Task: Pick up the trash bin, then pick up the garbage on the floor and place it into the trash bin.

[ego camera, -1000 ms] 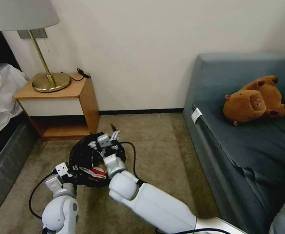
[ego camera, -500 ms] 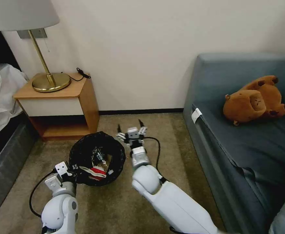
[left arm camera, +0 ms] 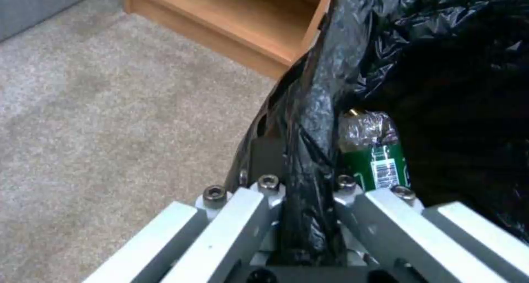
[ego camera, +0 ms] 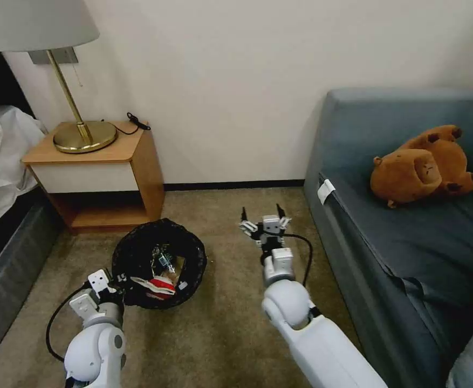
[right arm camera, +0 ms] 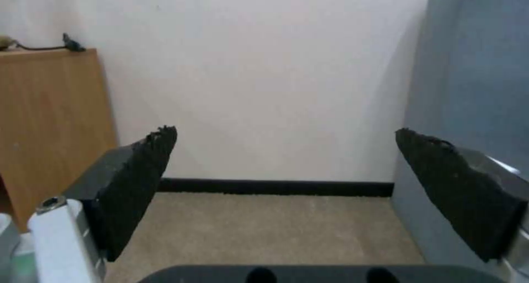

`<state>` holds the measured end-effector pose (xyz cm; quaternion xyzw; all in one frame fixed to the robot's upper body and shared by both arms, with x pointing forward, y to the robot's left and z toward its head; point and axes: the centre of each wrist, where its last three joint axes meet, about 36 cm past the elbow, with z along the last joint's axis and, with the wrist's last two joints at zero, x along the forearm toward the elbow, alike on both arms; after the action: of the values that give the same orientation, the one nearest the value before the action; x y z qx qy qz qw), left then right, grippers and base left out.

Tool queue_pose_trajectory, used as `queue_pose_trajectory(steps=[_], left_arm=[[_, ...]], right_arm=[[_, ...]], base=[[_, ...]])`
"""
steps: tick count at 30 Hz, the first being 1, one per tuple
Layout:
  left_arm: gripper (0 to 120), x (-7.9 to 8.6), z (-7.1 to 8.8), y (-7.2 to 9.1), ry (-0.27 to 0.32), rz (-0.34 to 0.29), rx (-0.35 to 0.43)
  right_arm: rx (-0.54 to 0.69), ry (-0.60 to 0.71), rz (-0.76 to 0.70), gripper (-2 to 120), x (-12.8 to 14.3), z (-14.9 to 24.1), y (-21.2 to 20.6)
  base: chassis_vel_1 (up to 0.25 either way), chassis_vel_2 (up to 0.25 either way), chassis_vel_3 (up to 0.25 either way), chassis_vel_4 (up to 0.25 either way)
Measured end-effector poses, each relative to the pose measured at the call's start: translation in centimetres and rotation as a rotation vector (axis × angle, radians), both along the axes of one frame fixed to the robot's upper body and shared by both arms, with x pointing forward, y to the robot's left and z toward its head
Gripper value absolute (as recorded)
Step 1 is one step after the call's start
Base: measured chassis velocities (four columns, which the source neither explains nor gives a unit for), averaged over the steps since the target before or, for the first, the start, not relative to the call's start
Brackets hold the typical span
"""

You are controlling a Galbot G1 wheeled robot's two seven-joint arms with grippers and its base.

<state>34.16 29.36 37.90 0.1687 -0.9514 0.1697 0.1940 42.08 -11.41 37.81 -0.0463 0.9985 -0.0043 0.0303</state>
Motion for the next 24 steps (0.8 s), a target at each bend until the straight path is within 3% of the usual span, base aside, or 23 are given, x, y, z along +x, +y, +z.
queue_pose_trajectory(steps=[10, 17, 24], left_arm=[[1, 0.0, -0.2, 0.6, 0.008, -0.009, 0.003], [1, -0.3, 0.6, 1.4, 0.059, 0.029, -0.047], [1, 0.5, 1.1, 2.8, 0.102, 0.073, -0.089]], right_arm=[[0.014, -0.006, -0.027, 100, -0.9, -1.5, -1.1], [0.012, -0.028, -0.066, 100, -0.2, -2.1, -1.3], [0.006, -0.046, -0.066, 100, -0.2, -2.6, -1.5]], base=[[0.0, 0.0, 0.0, 0.0], [0.0, 0.0, 0.0, 0.0], [0.0, 0.0, 0.0, 0.0]])
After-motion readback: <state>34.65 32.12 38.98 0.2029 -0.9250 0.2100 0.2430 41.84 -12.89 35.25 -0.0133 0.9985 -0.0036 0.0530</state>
